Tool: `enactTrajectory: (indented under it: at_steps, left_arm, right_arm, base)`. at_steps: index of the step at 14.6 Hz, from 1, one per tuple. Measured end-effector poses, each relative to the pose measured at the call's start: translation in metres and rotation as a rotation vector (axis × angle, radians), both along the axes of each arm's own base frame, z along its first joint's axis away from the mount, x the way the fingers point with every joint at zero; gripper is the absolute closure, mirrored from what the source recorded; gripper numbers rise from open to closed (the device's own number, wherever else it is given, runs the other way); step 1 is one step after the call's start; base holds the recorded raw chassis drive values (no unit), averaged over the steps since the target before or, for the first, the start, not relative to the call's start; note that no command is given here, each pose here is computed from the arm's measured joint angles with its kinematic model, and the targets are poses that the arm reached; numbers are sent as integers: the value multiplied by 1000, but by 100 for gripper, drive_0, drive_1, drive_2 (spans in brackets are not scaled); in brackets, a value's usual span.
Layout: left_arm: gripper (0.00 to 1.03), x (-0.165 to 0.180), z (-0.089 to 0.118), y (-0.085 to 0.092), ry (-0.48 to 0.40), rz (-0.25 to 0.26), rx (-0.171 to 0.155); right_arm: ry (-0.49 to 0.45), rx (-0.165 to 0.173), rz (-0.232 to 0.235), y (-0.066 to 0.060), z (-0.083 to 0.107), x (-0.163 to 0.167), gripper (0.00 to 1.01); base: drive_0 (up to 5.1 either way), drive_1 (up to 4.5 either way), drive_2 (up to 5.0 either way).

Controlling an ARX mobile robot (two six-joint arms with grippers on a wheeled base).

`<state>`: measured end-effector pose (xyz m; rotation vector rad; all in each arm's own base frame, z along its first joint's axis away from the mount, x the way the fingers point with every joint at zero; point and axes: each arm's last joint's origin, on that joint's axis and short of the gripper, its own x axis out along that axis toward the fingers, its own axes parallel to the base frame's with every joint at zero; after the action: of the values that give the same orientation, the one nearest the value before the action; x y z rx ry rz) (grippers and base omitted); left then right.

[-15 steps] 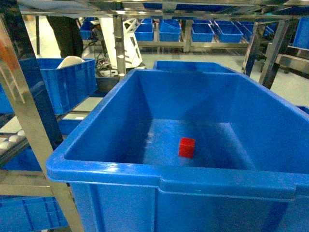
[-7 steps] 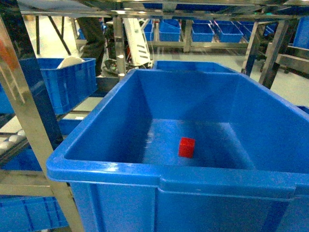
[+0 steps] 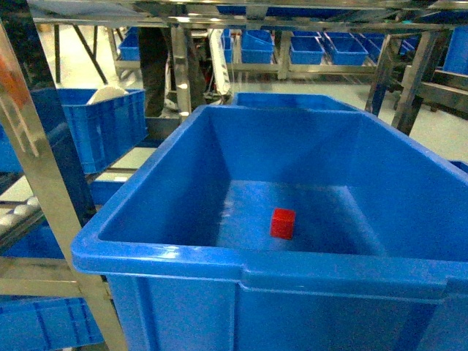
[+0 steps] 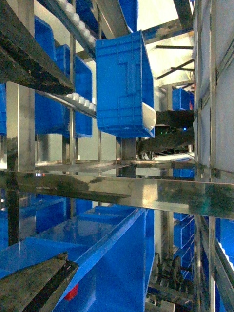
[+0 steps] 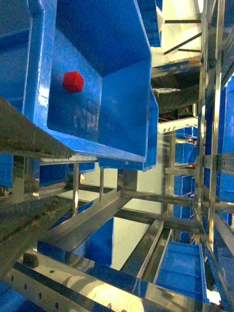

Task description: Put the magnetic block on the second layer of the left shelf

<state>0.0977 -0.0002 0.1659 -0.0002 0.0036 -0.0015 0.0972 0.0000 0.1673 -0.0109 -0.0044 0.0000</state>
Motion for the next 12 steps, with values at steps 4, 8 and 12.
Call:
enactTrajectory:
  at_steps: [4, 8, 12]
  left_arm:
    - [5, 0, 0, 0, 0, 0, 0]
    - [5, 0, 0, 0, 0, 0, 0]
    - [5, 0, 0, 0, 0, 0, 0]
  right_arm:
    - [0, 0, 0, 0, 0, 0, 29]
    - [0, 1, 0, 0, 0, 0, 3]
    - [0, 1, 0, 0, 0, 0, 3]
  base:
    - [0, 0, 0]
    - [0, 0, 0]
    - [0, 0, 0]
